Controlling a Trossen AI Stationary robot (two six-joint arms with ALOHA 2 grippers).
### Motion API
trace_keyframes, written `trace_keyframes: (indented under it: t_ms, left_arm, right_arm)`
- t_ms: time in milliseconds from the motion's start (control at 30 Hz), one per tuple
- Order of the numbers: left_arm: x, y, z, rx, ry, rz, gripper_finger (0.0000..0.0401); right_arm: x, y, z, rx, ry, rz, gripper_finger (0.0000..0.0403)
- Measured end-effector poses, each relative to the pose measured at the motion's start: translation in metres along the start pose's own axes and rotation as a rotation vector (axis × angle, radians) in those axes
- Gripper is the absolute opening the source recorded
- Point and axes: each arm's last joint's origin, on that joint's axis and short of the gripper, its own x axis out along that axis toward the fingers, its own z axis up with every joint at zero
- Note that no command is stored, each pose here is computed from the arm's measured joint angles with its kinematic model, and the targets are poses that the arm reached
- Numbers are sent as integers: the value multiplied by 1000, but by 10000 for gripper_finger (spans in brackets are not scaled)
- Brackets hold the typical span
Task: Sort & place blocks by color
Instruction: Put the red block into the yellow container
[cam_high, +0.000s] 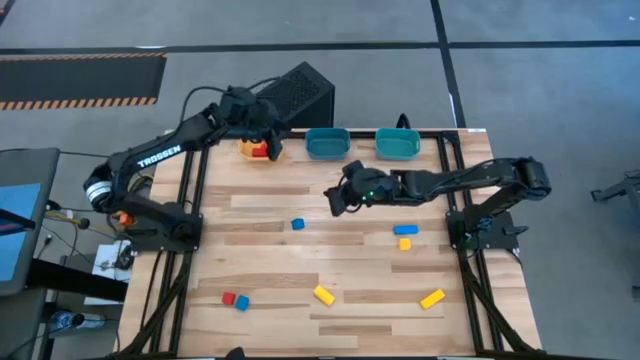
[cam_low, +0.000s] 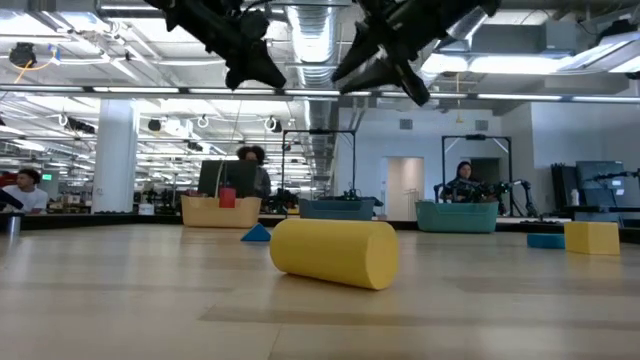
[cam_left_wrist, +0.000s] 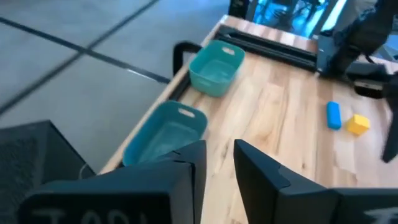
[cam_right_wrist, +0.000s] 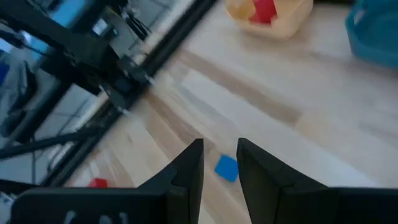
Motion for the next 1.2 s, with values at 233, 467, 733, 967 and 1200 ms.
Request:
trace_keyframes:
  t_ms: [233, 467, 733, 967, 1200]
  left_arm:
    - [-32, -10, 19, 4, -180, -10, 24]
    - [-56, -39, 28, -10, -270, -47, 3]
    - [-68, -82, 28, -31, -311, 53, 0]
    - [-53, -126, 18, -29, -245, -41, 0]
    - [-21, -181, 15, -58, -326, -120, 0]
  right_arm:
    - [-9, 11, 0, -123, 17, 19, 118]
    - [-11, 13, -26, -258, 228, 57, 118]
    - [-43, 27, -62, -319, 450, 81, 118]
    - [-77, 32, -71, -485, 408, 33, 118]
    - [-87, 32, -60, -559, 250, -23, 118]
